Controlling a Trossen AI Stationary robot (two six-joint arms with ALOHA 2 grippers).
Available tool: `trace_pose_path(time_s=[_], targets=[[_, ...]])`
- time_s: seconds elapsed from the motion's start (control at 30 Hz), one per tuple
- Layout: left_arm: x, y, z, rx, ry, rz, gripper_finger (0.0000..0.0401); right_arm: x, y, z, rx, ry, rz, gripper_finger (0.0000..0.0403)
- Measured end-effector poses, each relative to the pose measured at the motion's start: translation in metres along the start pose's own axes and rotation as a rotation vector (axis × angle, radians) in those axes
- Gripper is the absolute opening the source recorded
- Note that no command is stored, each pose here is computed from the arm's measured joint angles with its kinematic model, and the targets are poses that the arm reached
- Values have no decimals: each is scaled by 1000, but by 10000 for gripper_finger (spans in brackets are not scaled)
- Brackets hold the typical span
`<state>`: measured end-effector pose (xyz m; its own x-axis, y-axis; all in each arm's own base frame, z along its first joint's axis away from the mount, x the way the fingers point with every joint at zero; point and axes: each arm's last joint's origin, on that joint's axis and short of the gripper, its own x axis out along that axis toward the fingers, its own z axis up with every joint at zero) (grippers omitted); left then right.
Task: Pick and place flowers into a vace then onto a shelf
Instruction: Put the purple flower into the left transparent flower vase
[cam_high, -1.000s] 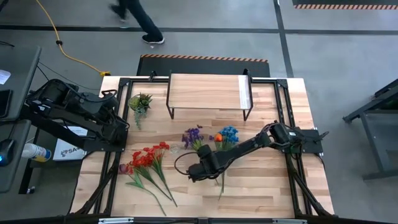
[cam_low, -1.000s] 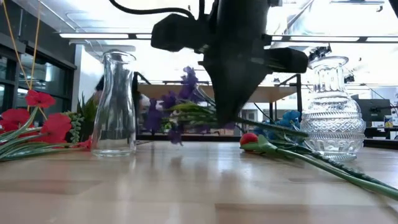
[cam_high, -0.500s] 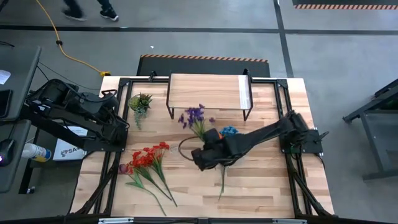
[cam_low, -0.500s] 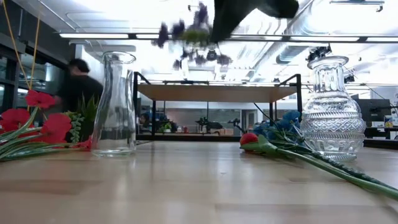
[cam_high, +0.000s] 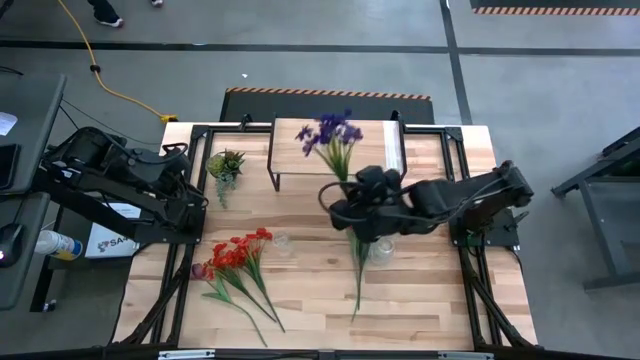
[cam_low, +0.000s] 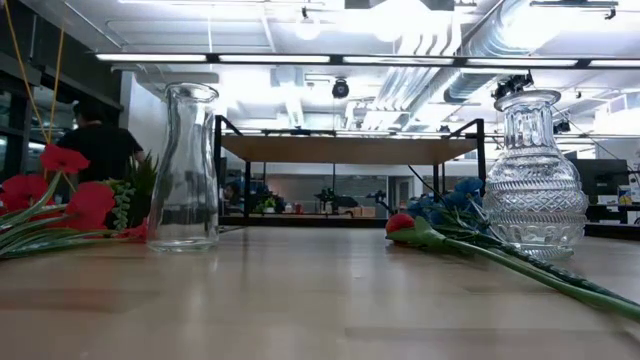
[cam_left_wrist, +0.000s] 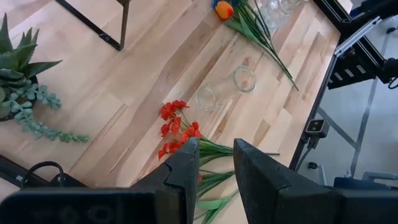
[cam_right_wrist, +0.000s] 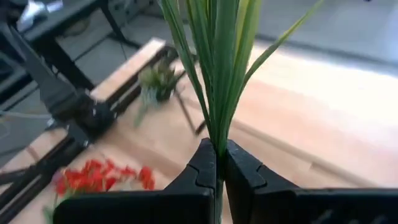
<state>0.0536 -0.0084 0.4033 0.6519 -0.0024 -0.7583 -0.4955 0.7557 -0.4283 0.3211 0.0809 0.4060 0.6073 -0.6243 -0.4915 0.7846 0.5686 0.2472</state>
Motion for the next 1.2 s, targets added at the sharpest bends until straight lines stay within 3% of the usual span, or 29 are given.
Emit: trace_pose_path(time_s=[0.3, 0.8, 1.2], targets=[[1, -1, 1, -13, 0, 3, 136, -12, -21, 25, -111, -140, -77, 4], [1, 1, 4, -29, -100, 73, 136, 9, -33, 37, -317, -62, -125, 4], [1, 1, 4, -32, -101, 74, 136, 0, -74, 68, -322, -80, -225, 4]])
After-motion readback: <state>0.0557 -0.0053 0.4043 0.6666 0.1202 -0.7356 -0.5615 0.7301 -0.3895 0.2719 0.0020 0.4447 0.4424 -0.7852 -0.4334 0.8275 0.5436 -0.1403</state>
